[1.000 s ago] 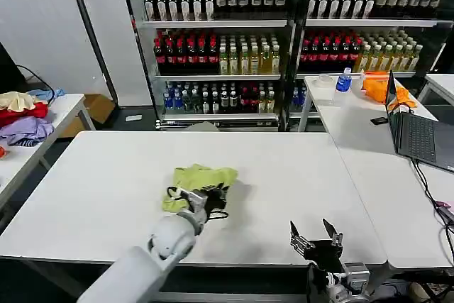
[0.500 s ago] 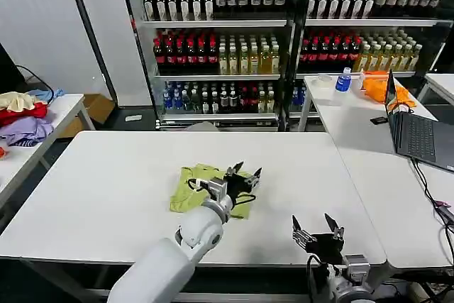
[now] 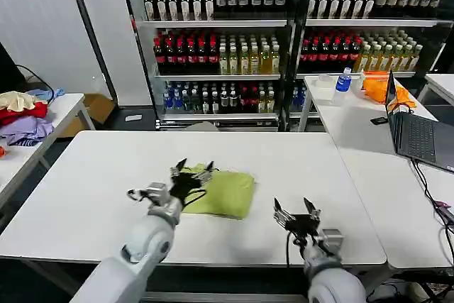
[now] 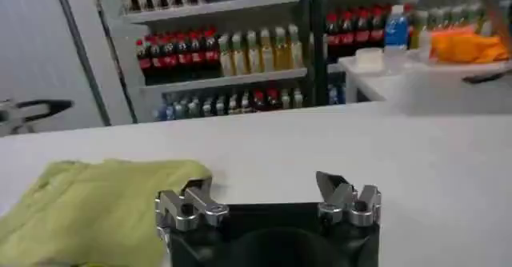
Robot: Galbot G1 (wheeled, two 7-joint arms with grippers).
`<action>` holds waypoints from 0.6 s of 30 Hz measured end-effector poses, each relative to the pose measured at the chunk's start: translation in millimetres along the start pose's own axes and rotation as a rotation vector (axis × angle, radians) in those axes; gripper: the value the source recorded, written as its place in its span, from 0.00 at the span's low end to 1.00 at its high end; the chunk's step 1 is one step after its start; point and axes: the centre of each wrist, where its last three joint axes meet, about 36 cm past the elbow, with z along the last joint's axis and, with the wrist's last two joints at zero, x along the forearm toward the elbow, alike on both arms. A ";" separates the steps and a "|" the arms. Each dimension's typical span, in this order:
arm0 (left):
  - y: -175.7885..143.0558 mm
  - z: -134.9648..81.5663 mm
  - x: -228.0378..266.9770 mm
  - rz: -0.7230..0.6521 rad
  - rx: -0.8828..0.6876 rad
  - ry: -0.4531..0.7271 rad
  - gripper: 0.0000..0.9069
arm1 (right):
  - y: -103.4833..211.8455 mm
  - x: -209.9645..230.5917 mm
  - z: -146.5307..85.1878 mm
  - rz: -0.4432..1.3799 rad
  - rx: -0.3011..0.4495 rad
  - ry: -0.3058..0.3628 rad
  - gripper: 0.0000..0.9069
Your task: Fold and organize the clothes.
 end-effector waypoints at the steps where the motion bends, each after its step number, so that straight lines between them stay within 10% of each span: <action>1: 5.7 0.5 5.7 -0.014 0.003 -0.001 1.00 | 3.6 -8.6 -1.4 -0.007 -0.016 0.006 1.00; 15: 51.9 9.9 55.6 -0.137 0.025 0.009 1.00 | 42.8 -127.4 -23.3 -0.067 -0.164 0.141 1.00; 18: 55.3 10.1 59.5 -0.146 0.027 0.010 1.00 | 46.3 -145.6 -24.1 -0.068 -0.178 0.172 0.62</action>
